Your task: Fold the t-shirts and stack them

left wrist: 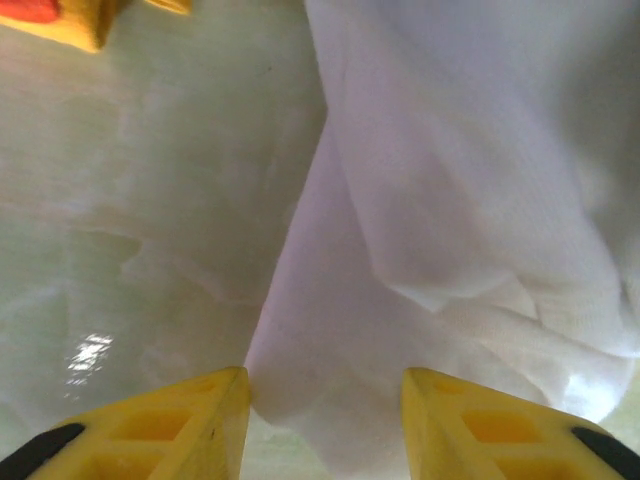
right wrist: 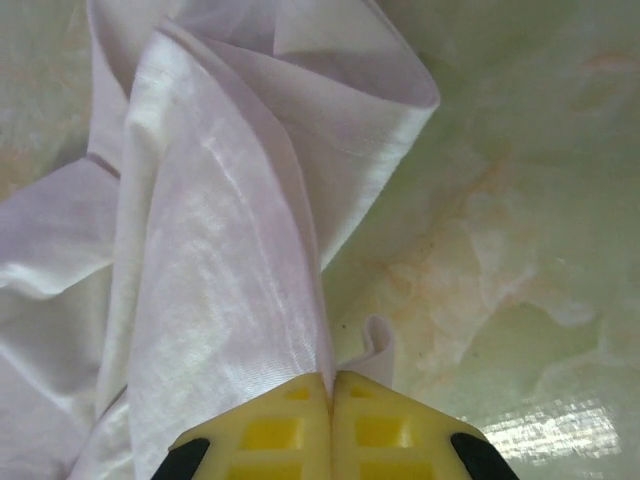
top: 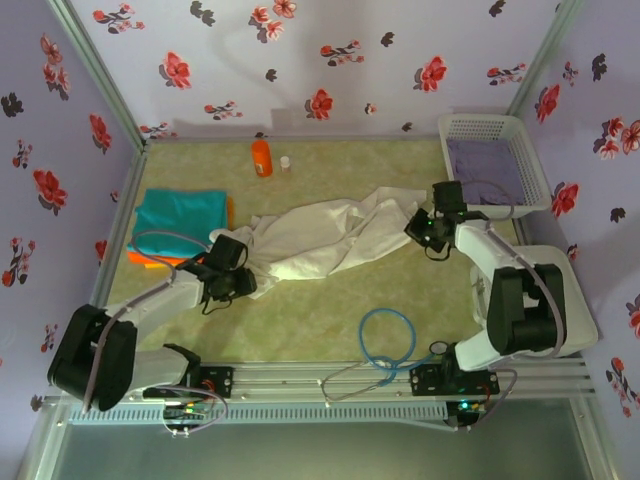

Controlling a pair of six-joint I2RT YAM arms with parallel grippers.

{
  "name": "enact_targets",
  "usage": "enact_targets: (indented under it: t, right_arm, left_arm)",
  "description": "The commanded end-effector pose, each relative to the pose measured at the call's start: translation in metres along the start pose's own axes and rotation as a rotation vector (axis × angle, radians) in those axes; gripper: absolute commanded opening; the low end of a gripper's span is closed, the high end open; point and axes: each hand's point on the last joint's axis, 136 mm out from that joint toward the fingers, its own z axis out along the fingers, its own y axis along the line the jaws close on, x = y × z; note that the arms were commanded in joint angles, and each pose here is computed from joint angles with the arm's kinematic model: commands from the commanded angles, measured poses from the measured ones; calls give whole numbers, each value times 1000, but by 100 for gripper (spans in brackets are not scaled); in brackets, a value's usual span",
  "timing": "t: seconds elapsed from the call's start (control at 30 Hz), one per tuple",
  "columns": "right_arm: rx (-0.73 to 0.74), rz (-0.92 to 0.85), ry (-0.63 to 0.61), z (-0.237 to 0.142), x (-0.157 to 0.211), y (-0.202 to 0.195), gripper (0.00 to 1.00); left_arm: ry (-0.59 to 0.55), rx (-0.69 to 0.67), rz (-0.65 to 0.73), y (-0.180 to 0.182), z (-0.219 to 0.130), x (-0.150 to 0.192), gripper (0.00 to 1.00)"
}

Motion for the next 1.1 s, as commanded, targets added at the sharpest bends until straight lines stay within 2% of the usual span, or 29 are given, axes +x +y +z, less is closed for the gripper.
enact_targets:
  t: [0.0, 0.2, 0.33, 0.43, 0.73, 0.9, 1.07]
  right_arm:
    - [-45, 44, 19, -22, 1, 11, 0]
    - [-139, 77, 5, -54, -3, 30, 0]
    - [-98, 65, -2, -73, 1, 26, 0]
    - [-63, 46, 1, -86, 9, 18, 0]
    - [43, 65, -52, -117, 37, -19, 0]
    - [89, 63, -97, -131, 42, -33, 0]
    - [160, 54, -176, -151, 41, -50, 0]
  left_arm:
    - [5, 25, -30, -7, 10, -4, 42]
    - [21, 18, -21, -12, 19, -8, 26]
    - [15, 21, -13, -17, 11, -15, 7]
    - [13, 20, -8, -18, 0, -16, 2]
    - [-26, 47, -52, -13, -62, -7, 0]
    - [-39, 50, -54, -8, -105, 0, 0]
    - [-19, 54, -72, -3, -130, 15, 0]
